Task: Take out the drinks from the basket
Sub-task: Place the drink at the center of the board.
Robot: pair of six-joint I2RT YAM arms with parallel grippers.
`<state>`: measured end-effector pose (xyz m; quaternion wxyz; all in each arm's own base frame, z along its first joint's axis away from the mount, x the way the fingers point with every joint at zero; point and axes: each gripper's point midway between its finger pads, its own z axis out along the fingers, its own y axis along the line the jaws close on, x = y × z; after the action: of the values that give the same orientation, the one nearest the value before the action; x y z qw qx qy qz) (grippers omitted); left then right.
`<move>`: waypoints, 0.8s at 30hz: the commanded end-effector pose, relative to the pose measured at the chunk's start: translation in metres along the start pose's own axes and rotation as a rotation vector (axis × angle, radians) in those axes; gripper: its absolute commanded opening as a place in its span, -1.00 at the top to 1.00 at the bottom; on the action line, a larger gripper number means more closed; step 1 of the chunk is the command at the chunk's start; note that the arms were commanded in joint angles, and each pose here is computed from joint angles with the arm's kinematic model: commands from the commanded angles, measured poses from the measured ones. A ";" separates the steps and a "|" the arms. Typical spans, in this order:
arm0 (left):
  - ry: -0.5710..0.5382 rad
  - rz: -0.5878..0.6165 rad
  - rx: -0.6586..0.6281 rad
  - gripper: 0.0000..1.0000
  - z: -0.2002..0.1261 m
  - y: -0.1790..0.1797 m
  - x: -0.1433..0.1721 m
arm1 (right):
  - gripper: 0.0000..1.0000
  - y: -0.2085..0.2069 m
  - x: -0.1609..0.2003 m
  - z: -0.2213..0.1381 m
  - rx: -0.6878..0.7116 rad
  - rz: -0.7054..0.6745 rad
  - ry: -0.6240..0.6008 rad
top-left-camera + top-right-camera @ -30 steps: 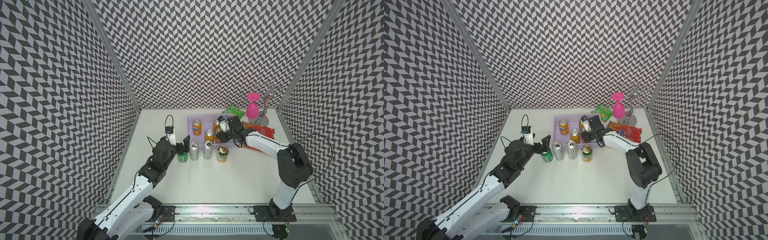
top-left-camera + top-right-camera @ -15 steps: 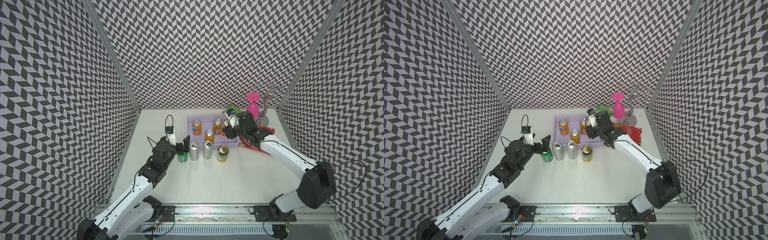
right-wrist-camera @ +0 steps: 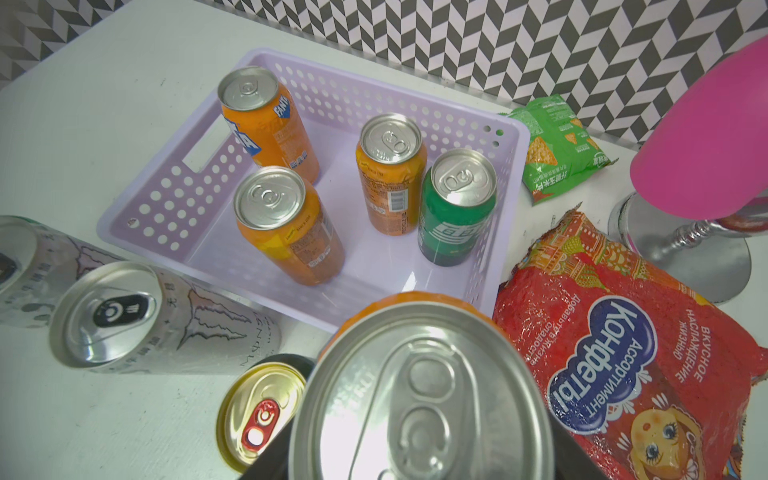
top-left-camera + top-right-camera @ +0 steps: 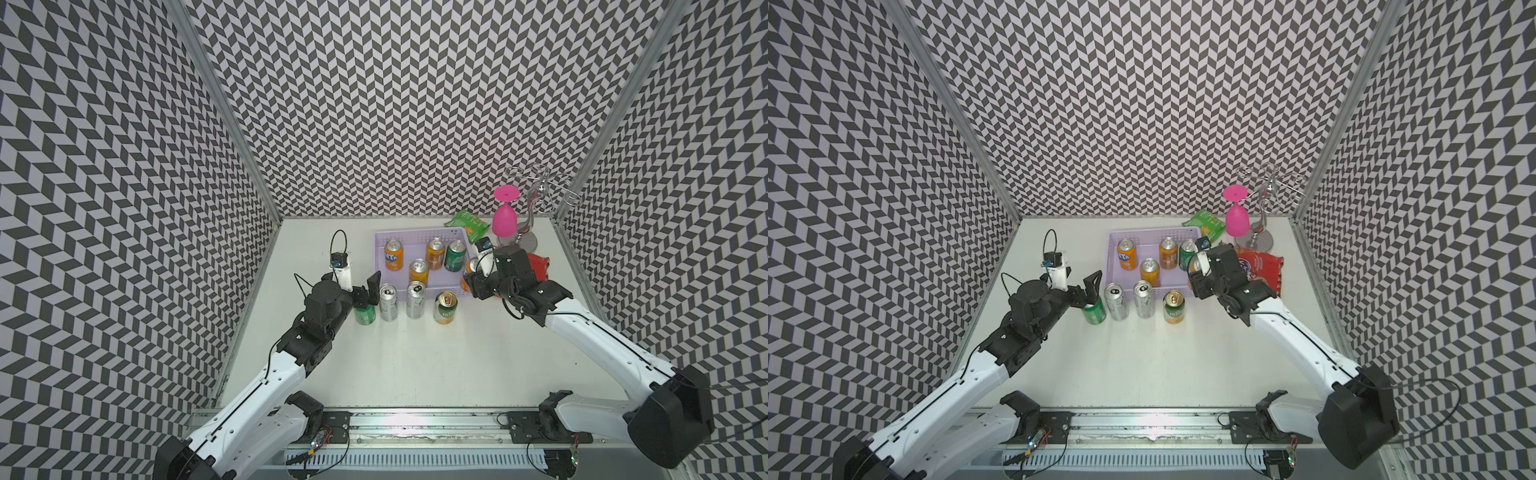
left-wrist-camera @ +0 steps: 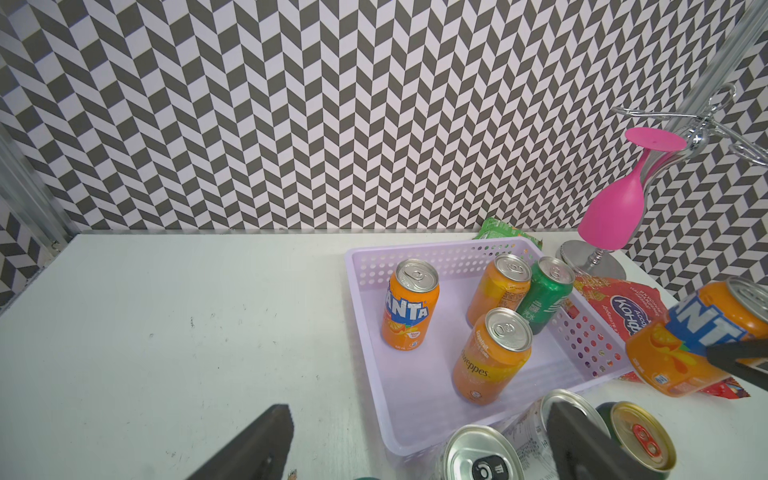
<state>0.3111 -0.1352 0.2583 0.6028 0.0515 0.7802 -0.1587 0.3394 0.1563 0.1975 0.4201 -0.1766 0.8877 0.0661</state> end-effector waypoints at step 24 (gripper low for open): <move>-0.034 -0.011 0.016 -0.98 -0.001 -0.002 -0.009 | 0.03 -0.009 0.024 0.024 0.014 0.148 -0.063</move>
<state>0.3112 -0.1360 0.2598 0.6046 0.0524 0.7782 -0.1613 0.3270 0.1415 0.1400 0.3876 -0.1265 0.9102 0.0734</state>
